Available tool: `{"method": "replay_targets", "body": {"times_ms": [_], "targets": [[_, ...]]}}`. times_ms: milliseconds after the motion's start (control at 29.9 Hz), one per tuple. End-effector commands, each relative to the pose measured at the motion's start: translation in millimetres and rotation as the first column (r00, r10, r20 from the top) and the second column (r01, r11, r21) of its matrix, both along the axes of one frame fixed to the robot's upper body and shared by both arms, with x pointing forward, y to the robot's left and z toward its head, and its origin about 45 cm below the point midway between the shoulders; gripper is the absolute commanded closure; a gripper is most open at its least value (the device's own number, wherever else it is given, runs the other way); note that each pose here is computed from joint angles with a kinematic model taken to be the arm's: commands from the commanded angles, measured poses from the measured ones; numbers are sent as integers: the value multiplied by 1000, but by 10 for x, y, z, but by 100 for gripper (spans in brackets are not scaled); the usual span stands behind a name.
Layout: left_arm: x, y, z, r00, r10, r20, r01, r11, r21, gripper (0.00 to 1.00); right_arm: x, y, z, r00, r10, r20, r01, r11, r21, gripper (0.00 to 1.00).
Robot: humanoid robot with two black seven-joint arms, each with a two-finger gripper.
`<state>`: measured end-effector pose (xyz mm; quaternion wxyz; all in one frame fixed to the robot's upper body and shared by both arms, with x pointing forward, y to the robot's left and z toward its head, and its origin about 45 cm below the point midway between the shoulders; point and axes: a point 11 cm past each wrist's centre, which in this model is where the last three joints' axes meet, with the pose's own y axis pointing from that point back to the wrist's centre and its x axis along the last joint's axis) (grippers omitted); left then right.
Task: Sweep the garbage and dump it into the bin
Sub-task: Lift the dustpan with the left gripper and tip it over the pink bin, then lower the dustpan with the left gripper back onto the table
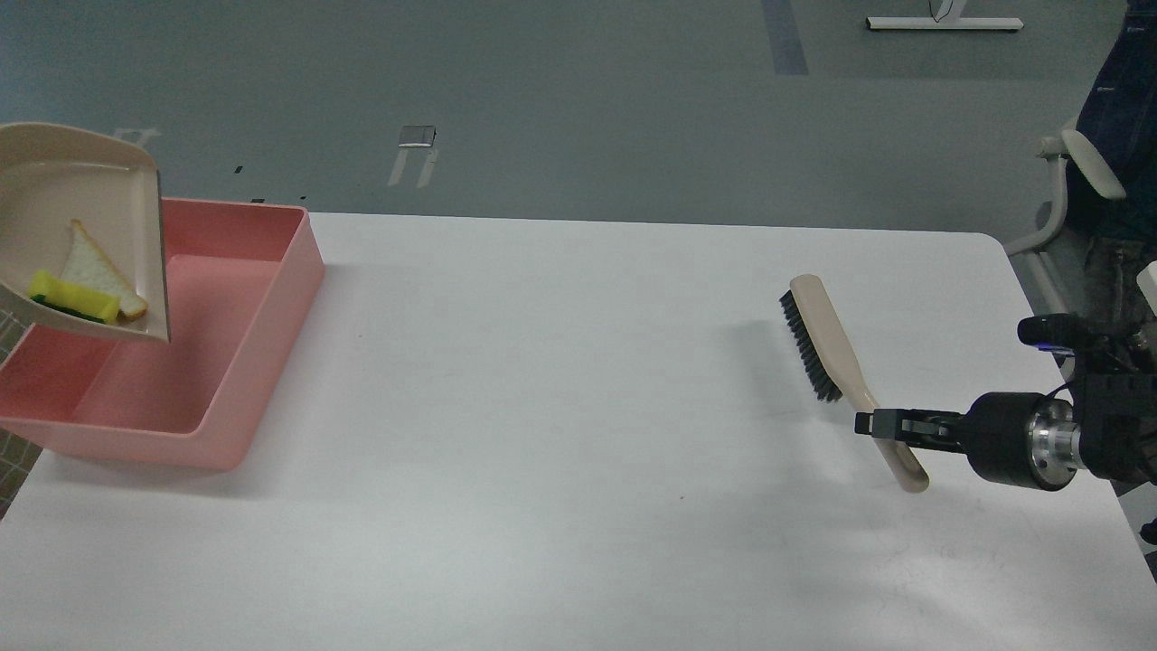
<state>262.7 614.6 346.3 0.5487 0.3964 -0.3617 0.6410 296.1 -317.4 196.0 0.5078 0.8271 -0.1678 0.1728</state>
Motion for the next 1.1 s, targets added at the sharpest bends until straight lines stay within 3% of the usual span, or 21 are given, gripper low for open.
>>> {"method": "replay_targets", "body": {"times_ms": [0,368,535,602,836,1004,1070], "targets": [[9,-9,45,1000,-5,0,5,992,124,100,-4,2,-4,1000,1,-2,-1,1000,0,99],[105,-25,519,999,-37,27,28,956,292,100,6,84,-13,1000,12,0,-12,1000,18,99],[186,-71,806,992,-50,113,19,966,259,100,4,78,-19,1000,10,-2,-10,1000,18,99],[335,-323,1046,975,-124,186,95,983,160,100,3,84,-17,1000,13,-1,-13,1000,18,99],[535,-1003,1229,914,-328,239,365,921,-132,100,9,65,-11,1000,9,0,-9,1000,16,99],[760,-1530,939,887,-378,266,458,795,-396,100,18,24,-13,1000,0,0,0,1000,8,98],[953,-1840,629,890,-386,245,456,723,-519,100,17,9,-18,1000,-4,-1,4,1000,6,98]]}}
